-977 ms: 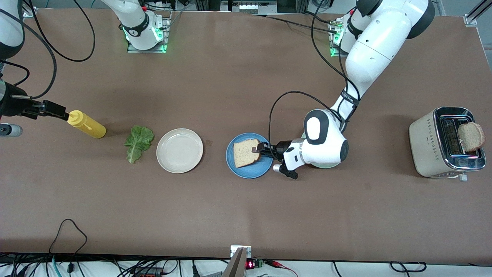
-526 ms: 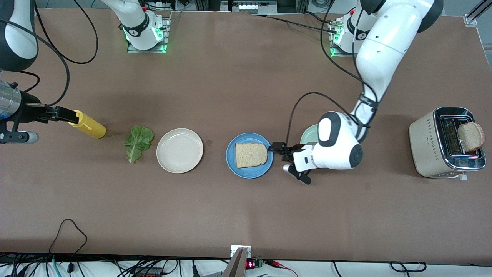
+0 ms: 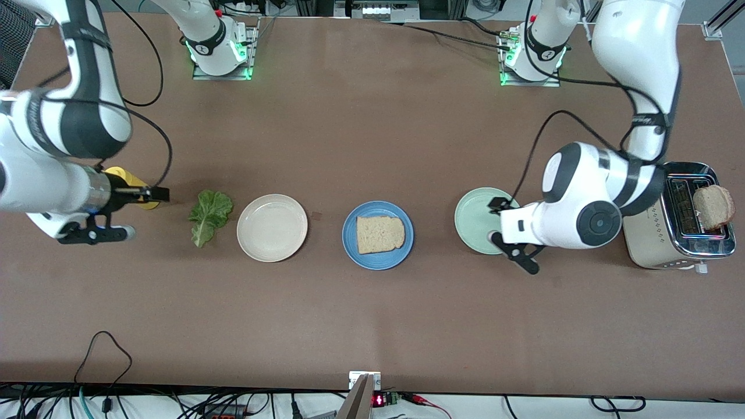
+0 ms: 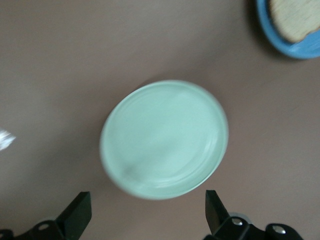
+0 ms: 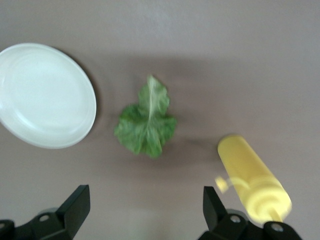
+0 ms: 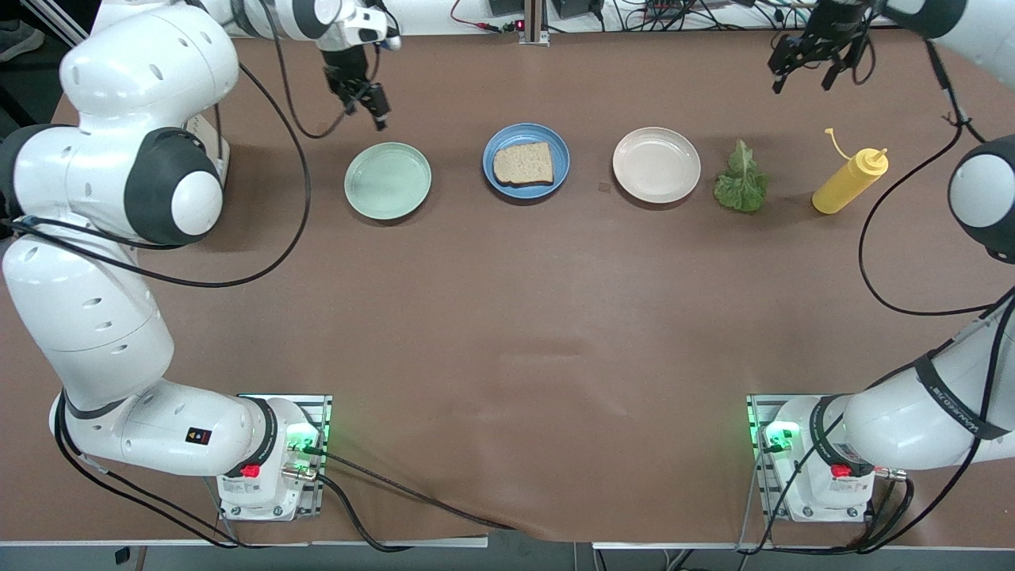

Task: Make sandwich in blue plate with both arms
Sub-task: 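Withdraw the left gripper while the right gripper reaches the lettuce leaf, then grasp the lettuce leaf with the right gripper and lift it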

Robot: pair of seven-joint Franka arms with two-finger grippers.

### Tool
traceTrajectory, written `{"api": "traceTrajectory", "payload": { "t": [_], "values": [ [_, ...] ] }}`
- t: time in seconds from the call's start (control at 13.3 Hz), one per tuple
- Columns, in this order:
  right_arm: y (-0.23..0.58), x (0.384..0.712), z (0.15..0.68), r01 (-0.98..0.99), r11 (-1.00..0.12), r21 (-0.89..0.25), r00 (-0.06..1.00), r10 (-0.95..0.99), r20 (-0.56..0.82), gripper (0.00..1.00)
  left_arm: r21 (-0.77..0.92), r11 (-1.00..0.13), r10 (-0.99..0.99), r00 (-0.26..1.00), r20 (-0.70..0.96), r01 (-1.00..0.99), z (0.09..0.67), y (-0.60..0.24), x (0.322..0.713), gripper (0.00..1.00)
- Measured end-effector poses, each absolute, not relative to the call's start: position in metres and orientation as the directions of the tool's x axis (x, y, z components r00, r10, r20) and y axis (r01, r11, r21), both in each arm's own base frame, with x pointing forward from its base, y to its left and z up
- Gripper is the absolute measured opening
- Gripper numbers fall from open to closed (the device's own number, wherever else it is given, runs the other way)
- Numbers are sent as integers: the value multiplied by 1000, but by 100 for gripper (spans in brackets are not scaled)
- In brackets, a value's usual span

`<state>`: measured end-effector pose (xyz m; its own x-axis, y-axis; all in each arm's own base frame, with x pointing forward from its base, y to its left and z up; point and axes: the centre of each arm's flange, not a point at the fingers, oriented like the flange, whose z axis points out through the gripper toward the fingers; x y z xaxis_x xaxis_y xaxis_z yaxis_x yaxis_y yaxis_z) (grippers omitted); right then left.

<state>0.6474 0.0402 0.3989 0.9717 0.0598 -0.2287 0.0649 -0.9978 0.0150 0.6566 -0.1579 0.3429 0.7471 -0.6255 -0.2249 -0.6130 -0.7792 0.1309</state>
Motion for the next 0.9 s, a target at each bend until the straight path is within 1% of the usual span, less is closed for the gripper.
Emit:
{"api": "traceTrajectory", "payload": {
  "t": [0.15,0.3,0.45,0.6,0.75,0.9],
  "values": [
    [40,651,361,66,-998,18,984,62,-168,100,42,-778,-612,741,-275,-627,374,-135,657,100],
    [39,648,329,64,-998,21,993,62,-99,100,3,-800,-576,768,-281,-599,423,-112,660,100],
    [36,640,298,63,-998,23,997,61,-49,100,-35,-828,-540,812,-221,-560,493,-84,658,100],
    [35,629,269,47,-999,26,999,47,-9,100,-69,-852,-506,850,-145,-519,557,-60,644,100],
    [36,621,243,23,-999,29,1000,23,1,100,-86,-897,-424,900,-105,-433,585,-47,633,100],
    [36,618,225,16,-999,31,1000,16,3,100,-94,-929,-351,933,-85,-358,592,-48,630,100]
  ]
}}
